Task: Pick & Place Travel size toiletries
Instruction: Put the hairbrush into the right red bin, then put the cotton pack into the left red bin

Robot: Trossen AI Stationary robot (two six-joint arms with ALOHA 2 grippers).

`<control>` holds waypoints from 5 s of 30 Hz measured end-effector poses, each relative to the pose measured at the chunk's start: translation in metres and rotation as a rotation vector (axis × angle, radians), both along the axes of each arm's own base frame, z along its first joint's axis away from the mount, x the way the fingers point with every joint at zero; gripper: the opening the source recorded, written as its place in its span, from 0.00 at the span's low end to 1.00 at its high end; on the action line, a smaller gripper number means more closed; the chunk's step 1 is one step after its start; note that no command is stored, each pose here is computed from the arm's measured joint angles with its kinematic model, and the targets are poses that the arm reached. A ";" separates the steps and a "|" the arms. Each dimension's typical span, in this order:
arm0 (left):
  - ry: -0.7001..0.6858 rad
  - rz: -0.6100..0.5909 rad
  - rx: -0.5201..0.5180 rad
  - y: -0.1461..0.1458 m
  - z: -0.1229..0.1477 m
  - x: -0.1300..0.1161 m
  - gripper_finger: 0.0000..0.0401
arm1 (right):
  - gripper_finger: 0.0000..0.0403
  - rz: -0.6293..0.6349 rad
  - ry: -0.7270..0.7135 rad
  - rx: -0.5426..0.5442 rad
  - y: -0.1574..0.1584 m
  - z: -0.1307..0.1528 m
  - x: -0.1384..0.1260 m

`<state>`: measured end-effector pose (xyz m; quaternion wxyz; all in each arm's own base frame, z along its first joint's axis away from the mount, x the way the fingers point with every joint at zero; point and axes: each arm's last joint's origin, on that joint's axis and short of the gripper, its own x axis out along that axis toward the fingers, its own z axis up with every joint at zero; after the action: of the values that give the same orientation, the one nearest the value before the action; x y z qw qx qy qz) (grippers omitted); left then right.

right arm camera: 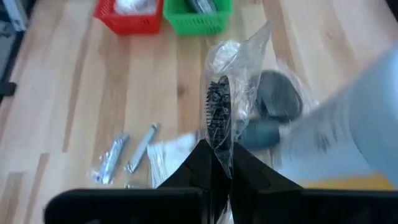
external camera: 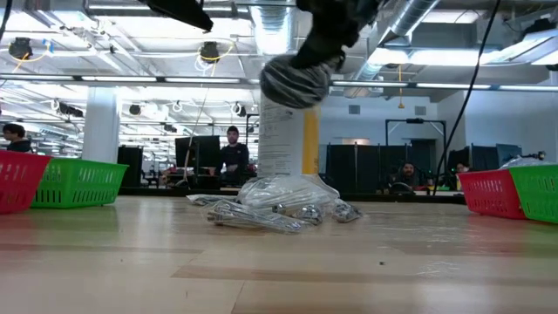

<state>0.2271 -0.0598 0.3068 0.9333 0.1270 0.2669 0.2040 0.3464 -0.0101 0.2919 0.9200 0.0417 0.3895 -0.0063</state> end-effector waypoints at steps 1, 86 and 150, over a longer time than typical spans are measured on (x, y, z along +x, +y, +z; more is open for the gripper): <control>0.002 0.000 -0.002 0.000 0.000 0.000 0.16 | 0.04 -0.014 0.015 0.003 0.000 0.000 -0.002; -0.006 -0.035 -0.029 -0.004 -0.019 0.002 0.14 | 0.14 -0.791 0.339 0.369 0.008 -0.083 -0.246; -0.038 -0.036 -0.038 -0.005 -0.016 0.004 0.14 | 0.54 -0.433 -0.112 0.348 -0.008 -0.021 -0.192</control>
<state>0.2306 -0.0644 0.2904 0.9440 0.1102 0.2506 0.1843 0.1544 -0.0176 0.2705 0.8964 0.2815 0.3153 -0.1333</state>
